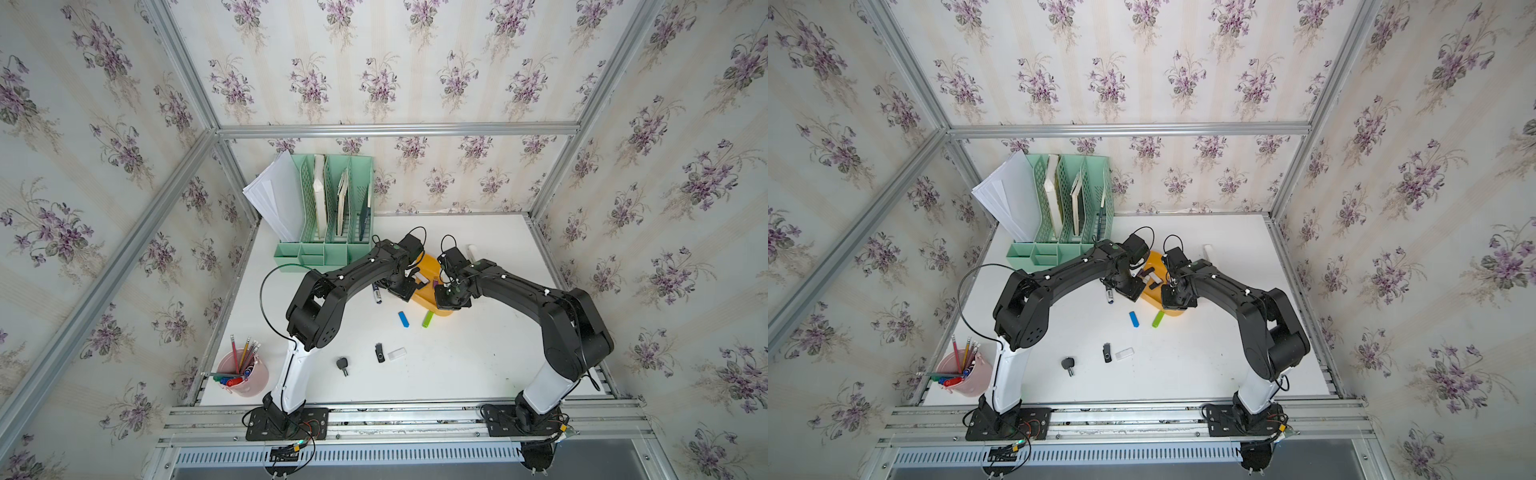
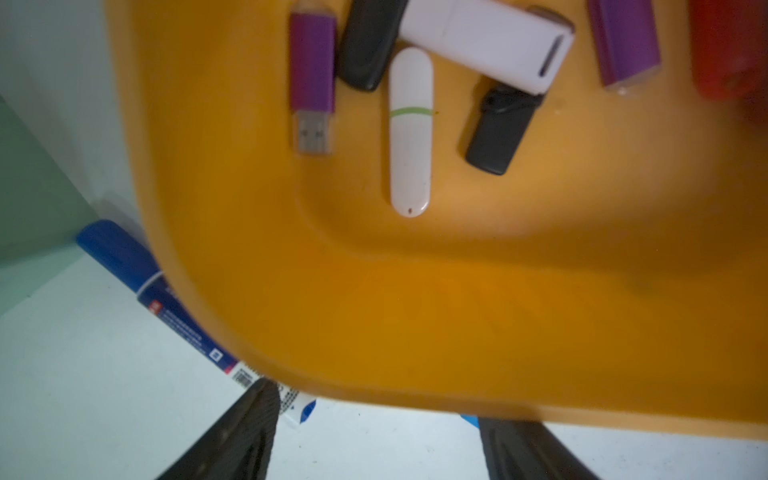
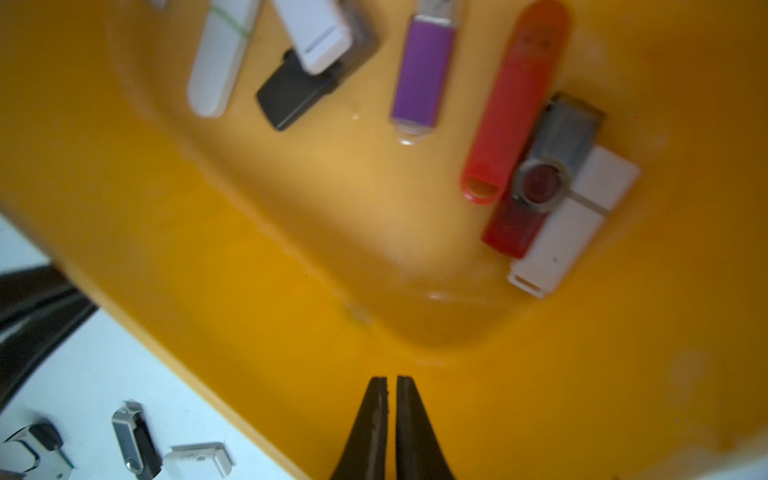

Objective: Put the usb flash drive into the storage box
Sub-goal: Adjust the storage box at the center of the board, then adjust the USB flash at the storage box.

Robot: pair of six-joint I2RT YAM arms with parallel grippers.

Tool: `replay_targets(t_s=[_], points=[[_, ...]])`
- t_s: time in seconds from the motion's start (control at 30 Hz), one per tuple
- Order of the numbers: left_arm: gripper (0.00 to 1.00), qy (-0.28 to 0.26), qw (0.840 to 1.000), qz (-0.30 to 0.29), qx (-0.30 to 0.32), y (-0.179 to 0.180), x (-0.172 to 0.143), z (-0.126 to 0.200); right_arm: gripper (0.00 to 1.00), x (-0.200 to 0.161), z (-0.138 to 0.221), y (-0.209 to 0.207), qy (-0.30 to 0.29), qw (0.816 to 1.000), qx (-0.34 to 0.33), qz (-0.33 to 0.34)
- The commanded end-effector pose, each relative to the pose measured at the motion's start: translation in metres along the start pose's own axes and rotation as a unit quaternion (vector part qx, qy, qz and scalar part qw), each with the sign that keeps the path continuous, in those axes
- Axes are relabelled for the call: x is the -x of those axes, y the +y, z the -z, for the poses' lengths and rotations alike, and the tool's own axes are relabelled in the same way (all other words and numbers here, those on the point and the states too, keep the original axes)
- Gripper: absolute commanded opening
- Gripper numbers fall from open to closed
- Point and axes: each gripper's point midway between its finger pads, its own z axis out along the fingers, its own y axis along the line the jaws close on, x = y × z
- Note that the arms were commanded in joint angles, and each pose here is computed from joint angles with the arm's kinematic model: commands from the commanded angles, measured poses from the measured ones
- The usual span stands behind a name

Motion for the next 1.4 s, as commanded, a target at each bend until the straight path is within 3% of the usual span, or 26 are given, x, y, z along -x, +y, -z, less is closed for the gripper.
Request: replay_targets(t_s=[0.0,0.2,0.37,0.63,0.93,1.37], points=[[0.79,0.012,1.000,-0.016,-0.003,0.001,0.006,-0.004,0.12,-0.010,0.002,0.023,0.004,1.000,0.028,0.010],[0.79,-0.001,0.999,-0.011,-0.033,-0.010,0.030,-0.006,0.13,-0.006,0.013,0.034,-0.017,0.999,0.038,0.009],[0.79,-0.008,0.999,-0.006,-0.040,-0.012,0.035,0.004,0.14,0.007,0.029,0.013,-0.053,0.998,-0.023,-0.002],[0.80,0.001,1.000,0.009,-0.021,0.009,-0.012,0.024,0.14,0.050,0.019,-0.010,-0.083,0.995,-0.035,-0.031],[0.80,0.028,0.999,0.038,-0.016,0.017,-0.068,0.017,0.13,0.091,-0.005,-0.013,-0.084,0.995,-0.033,-0.032],[0.80,0.039,0.998,0.053,-0.015,0.019,-0.095,0.018,0.03,0.101,-0.031,-0.024,-0.062,0.997,-0.041,-0.034]])
